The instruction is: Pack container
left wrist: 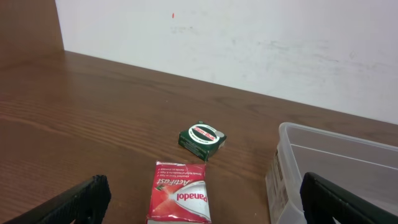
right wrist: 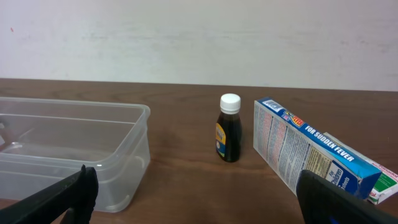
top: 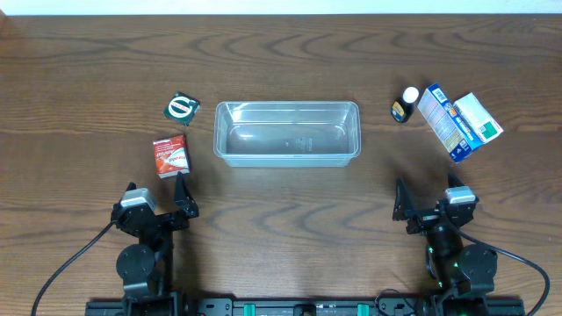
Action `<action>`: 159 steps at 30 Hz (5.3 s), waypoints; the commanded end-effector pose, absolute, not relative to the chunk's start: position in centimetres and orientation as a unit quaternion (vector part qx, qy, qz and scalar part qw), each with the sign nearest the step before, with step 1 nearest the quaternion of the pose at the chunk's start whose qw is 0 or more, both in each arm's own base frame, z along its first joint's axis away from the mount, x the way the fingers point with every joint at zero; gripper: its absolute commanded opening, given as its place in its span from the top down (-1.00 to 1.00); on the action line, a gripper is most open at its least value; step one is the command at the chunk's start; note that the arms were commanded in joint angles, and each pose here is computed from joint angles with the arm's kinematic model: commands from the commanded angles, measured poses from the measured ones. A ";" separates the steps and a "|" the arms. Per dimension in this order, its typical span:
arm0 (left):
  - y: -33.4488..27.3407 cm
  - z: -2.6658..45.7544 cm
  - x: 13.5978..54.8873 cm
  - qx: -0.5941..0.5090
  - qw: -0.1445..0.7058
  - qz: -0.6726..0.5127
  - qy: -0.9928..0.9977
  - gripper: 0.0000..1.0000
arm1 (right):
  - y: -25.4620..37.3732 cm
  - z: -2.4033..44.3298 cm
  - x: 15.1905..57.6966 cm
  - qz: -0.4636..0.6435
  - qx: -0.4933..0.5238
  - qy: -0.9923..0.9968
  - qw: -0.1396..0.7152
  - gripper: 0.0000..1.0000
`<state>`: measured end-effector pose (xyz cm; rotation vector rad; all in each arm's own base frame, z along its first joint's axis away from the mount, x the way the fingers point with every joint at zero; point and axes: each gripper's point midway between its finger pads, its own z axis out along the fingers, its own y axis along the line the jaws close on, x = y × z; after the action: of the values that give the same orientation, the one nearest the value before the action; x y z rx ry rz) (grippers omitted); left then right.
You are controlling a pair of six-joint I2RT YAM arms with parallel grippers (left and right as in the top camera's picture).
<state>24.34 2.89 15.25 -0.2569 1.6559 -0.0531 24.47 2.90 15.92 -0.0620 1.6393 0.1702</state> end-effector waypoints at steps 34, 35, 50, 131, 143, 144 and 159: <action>2.9 13.7 24.2 -0.110 0.651 -0.018 0.751 -0.96 | 2.7 15.9 24.5 0.070 -0.030 0.729 0.681 -0.98; 2.9 13.7 24.2 -0.110 0.651 -0.018 0.751 -0.96 | 2.7 15.9 24.5 0.070 -0.030 0.729 0.681 -0.98; 2.9 13.7 24.2 -0.110 0.651 -0.018 0.751 -0.96 | 2.7 15.9 24.5 0.070 -0.030 0.729 0.681 -0.99; 2.9 13.7 24.2 -0.110 0.650 -0.018 0.751 -0.96 | 2.7 15.9 24.5 0.070 -0.030 0.729 0.681 -0.99; 2.9 13.7 24.2 -0.110 0.650 -0.018 0.751 -0.96 | 3.3 16.8 24.4 0.102 -0.022 0.717 0.690 -0.98; 2.9 13.7 24.2 -0.110 0.651 -0.018 0.751 -0.96 | 3.3 17.0 24.4 0.102 -0.022 0.715 0.691 -0.98; 2.9 13.7 24.2 -0.110 0.651 -0.018 0.751 -0.96 | 0.0 22.9 26.8 0.053 0.029 0.862 0.504 -0.99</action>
<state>24.33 2.90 15.25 -0.2573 1.6566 -0.0528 25.31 0.88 21.55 0.1015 2.0113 0.1828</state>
